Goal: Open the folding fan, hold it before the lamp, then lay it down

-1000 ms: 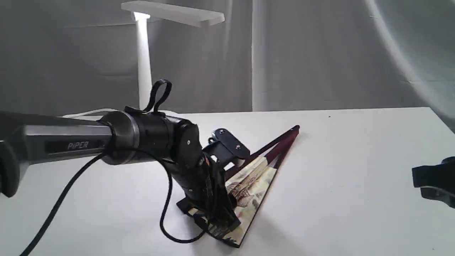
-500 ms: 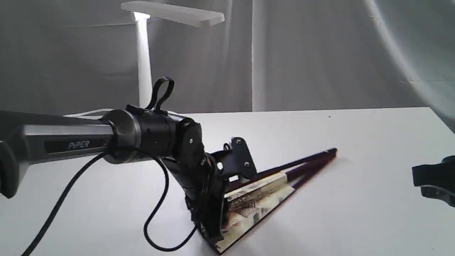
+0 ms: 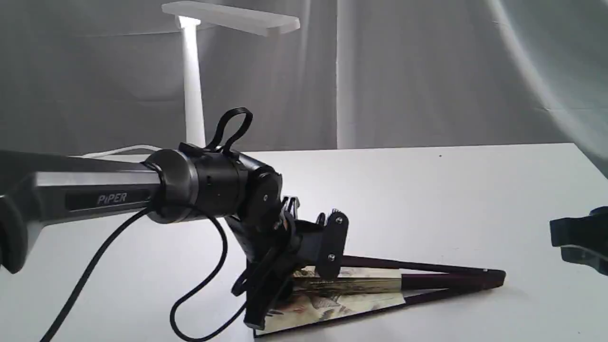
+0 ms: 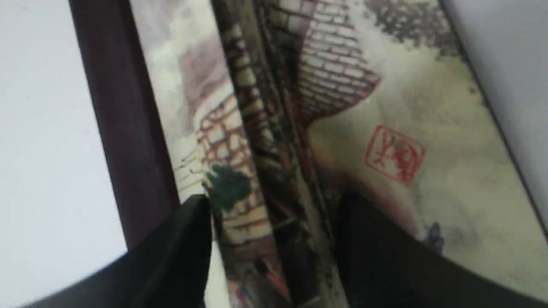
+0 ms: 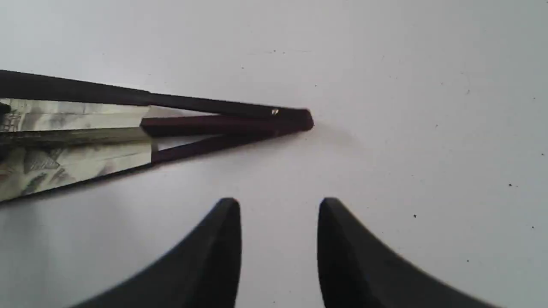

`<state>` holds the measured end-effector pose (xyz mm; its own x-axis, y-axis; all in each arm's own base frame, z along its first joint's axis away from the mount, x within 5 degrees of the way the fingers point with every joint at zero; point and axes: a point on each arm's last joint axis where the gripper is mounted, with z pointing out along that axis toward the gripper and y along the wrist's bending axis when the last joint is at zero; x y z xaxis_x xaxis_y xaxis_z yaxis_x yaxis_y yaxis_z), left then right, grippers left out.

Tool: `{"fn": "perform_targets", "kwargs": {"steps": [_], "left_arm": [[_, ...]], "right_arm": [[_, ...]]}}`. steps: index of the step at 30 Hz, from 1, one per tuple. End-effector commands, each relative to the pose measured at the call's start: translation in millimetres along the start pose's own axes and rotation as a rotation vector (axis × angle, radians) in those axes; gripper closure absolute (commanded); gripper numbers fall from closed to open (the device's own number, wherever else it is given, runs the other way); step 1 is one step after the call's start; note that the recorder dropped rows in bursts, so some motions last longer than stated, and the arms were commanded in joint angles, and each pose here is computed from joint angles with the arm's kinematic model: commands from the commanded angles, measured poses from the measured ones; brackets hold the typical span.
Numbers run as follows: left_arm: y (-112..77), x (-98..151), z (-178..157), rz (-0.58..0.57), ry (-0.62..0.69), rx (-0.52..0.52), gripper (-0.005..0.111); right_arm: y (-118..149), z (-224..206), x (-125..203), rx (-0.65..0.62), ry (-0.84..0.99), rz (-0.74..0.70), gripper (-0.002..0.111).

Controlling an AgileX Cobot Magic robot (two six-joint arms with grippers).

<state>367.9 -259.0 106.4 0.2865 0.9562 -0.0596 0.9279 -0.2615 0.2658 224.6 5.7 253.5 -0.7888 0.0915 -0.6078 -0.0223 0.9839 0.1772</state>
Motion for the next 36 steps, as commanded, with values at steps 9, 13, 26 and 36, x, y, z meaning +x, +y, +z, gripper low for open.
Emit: {"fn": "perform_targets", "kwargs": {"steps": [9, 13, 26, 36], "left_arm": [[6.8, 5, -1, 0.019, 0.031, -0.092, 0.05], [13.7, 3, -14, -0.103, -0.002, -0.151, 0.048], [15.3, -6, -42, -0.607, -0.14, -0.119, 0.044], [2.4, -2, -51, -1.128, -0.049, 0.021, 0.044]], "right_arm": [[3, 0, -2, -0.01, -0.009, -0.012, 0.076], [11, 1, -1, -0.032, -0.001, -0.063, 0.076], [15, 1, 4, -0.052, 0.041, -0.075, 0.076], [16, 1, 4, -0.059, 0.049, -0.068, 0.076]]}}
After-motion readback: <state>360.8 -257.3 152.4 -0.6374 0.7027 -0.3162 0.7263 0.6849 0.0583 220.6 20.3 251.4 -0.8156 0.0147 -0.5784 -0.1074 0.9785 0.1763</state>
